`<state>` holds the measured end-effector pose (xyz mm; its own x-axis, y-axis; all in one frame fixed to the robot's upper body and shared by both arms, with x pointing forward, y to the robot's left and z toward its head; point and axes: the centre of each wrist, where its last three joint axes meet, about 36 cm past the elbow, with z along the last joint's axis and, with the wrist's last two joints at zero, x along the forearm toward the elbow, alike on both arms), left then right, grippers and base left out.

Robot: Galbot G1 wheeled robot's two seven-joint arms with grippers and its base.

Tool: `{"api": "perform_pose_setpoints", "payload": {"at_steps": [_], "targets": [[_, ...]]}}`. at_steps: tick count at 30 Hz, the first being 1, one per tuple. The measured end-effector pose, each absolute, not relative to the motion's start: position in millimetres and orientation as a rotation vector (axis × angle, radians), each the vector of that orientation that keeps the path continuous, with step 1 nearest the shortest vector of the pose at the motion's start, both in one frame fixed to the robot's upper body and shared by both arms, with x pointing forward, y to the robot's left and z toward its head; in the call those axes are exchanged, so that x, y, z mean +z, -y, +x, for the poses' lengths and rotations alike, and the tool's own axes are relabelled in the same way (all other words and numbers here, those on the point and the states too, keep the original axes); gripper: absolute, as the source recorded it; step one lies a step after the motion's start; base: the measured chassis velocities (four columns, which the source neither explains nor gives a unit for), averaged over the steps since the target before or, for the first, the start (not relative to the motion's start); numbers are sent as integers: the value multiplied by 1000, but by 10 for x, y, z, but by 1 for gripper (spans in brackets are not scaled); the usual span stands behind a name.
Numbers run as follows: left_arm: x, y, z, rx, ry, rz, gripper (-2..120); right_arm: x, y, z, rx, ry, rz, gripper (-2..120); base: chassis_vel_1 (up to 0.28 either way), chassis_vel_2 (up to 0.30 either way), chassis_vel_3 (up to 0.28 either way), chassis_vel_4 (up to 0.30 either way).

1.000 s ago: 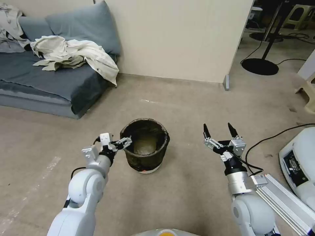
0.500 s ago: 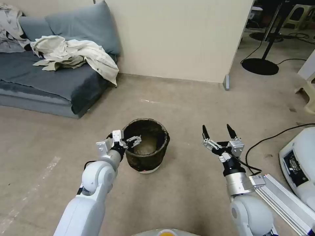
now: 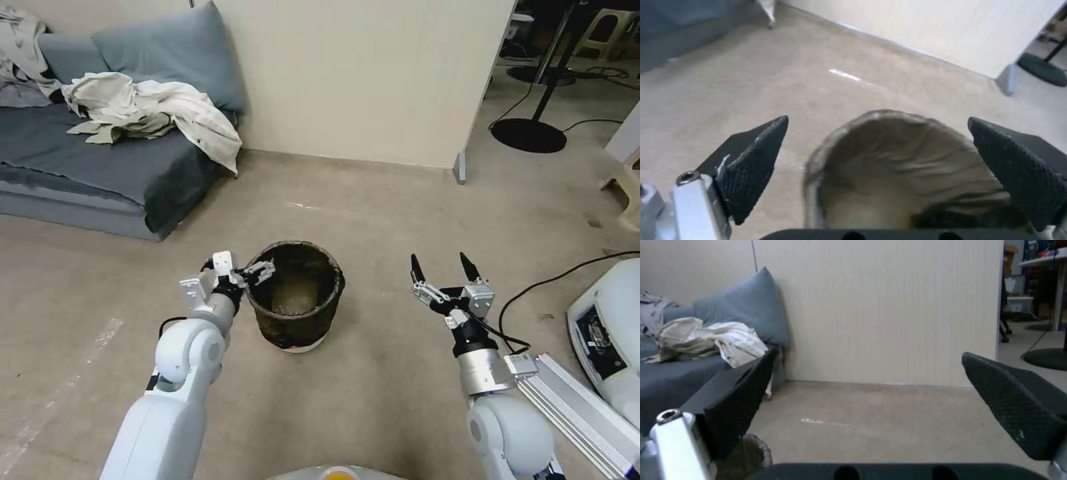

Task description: Pick up the trash can from the floor.

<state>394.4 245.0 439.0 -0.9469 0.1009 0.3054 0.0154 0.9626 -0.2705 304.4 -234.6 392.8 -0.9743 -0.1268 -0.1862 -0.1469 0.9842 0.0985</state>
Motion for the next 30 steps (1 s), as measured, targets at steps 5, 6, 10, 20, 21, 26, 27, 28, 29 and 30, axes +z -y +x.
{"api": "perform_pose_setpoints", "payload": {"at_steps": [5,6,10,20,21,26,27,28,29,30], "targets": [[4322,-2485,3937,333,2789,-47,100,3925,2342,3042,166,-2951,-208,100,0,0,0,0],[4283,-2494,3939,317,2780,-36,100,3925,2343,3043,165,-2951,-210,100,0,0,0,0],[4182,-2510,3957,292,2754,-15,100,3927,2346,3045,163,-2951,-211,100,0,0,0,0],[4000,-2480,3972,248,2680,-12,100,3915,2363,3047,165,-2953,-209,100,0,0,0,0],[3977,-2464,3965,244,2669,-17,100,3914,2365,3047,166,-2953,-210,100,0,0,0,0],[3936,-2428,3956,237,2653,-21,100,3913,2371,3049,166,-2952,-210,100,0,0,0,0],[3927,-2421,3954,234,2649,-23,100,3911,2374,3050,165,-2952,-211,100,0,0,0,0],[3919,-2415,3954,231,2644,-23,100,3910,2376,3050,165,-2951,-211,100,0,0,0,0],[3902,-2404,3953,225,2635,-25,100,3909,2379,3050,165,-2951,-212,100,0,0,0,0],[3902,-2404,3953,225,2635,-25,100,3909,2379,3050,165,-2951,-212,100,0,0,0,0]]}}
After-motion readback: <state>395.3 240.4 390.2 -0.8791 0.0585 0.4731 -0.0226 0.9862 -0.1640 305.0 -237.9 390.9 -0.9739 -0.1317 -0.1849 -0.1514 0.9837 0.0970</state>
